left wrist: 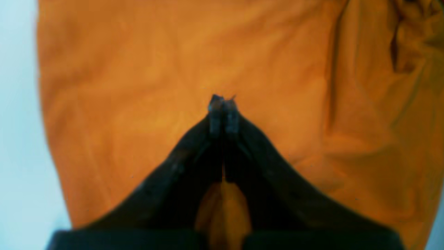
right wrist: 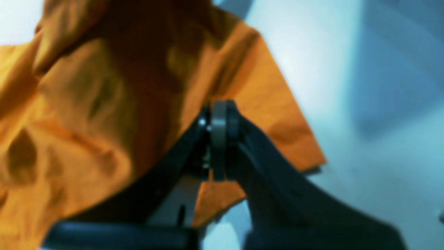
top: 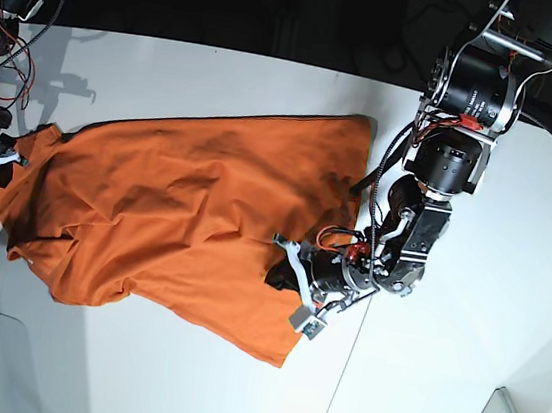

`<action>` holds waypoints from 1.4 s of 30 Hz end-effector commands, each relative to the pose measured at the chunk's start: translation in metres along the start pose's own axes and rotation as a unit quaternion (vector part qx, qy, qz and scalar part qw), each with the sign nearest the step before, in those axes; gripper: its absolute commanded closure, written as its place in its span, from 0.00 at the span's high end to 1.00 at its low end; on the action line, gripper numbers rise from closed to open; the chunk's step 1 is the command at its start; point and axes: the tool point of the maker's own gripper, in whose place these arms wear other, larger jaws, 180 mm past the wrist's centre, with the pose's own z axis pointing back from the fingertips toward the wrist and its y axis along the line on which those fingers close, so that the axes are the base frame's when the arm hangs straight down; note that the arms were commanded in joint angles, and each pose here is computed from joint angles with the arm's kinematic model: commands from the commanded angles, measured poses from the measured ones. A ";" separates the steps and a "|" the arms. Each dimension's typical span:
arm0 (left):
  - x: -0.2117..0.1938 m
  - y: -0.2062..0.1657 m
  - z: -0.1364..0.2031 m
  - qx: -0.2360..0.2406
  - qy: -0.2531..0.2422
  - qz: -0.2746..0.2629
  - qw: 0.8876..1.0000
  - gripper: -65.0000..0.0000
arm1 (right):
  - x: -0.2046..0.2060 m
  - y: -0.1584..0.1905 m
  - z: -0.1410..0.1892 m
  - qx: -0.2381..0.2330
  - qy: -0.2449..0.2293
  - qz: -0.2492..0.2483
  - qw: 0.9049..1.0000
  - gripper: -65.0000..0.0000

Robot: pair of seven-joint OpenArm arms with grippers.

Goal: Layout the t-shirt on the table in an organized manner, then fold the t-shirt properly
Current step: 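Grasp the shirt hem with the left gripper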

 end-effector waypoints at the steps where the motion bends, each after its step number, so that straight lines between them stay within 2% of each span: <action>1: 0.015 0.006 0.001 0.004 -0.017 -0.004 1.000 0.00 | 0.014 -0.004 0.001 -0.006 -0.014 0.015 1.000 0.00; 6: -0.037 0.039 0.007 0.045 0.050 0.020 0.998 0.00 | -0.014 -0.012 0.001 -0.015 0.038 0.021 0.999 0.00; 13: -0.068 0.094 0.047 0.095 0.106 0.022 0.990 0.00 | -0.059 -0.018 0.027 0.001 0.066 -0.001 0.998 0.00; 17: -0.076 0.119 0.073 0.106 0.110 0.035 0.988 0.00 | -0.087 -0.004 0.052 0.032 0.083 0.002 0.996 0.00; 23: -0.075 0.129 0.090 0.098 0.103 0.054 0.988 0.00 | -0.090 0.015 0.088 0.053 0.068 0.030 0.996 0.00; 26: -0.075 0.131 0.094 0.093 0.102 0.053 0.989 0.00 | -0.081 0.028 0.101 0.063 0.051 0.045 0.996 0.00; 29: -0.062 0.130 0.099 0.075 0.074 0.065 0.992 0.02 | -0.059 0.041 0.106 0.071 0.014 0.056 0.996 0.00; 32: -0.037 0.129 0.109 0.064 0.044 0.070 0.995 0.10 | -0.026 0.047 0.100 0.071 -0.035 0.065 0.995 0.00; 34: -0.014 0.121 0.115 0.048 0.025 0.060 0.997 0.10 | -0.001 0.048 0.092 0.058 -0.061 0.078 0.993 0.00; 39: 0.031 0.060 0.117 -0.025 -0.015 0.003 1.000 0.11 | 0.060 0.050 0.073 0.046 -0.130 0.073 0.988 0.00; 42: 0.044 0.010 0.112 -0.069 -0.043 -0.035 0.996 0.24 | 0.083 0.048 0.051 0.051 -0.144 0.040 0.987 0.00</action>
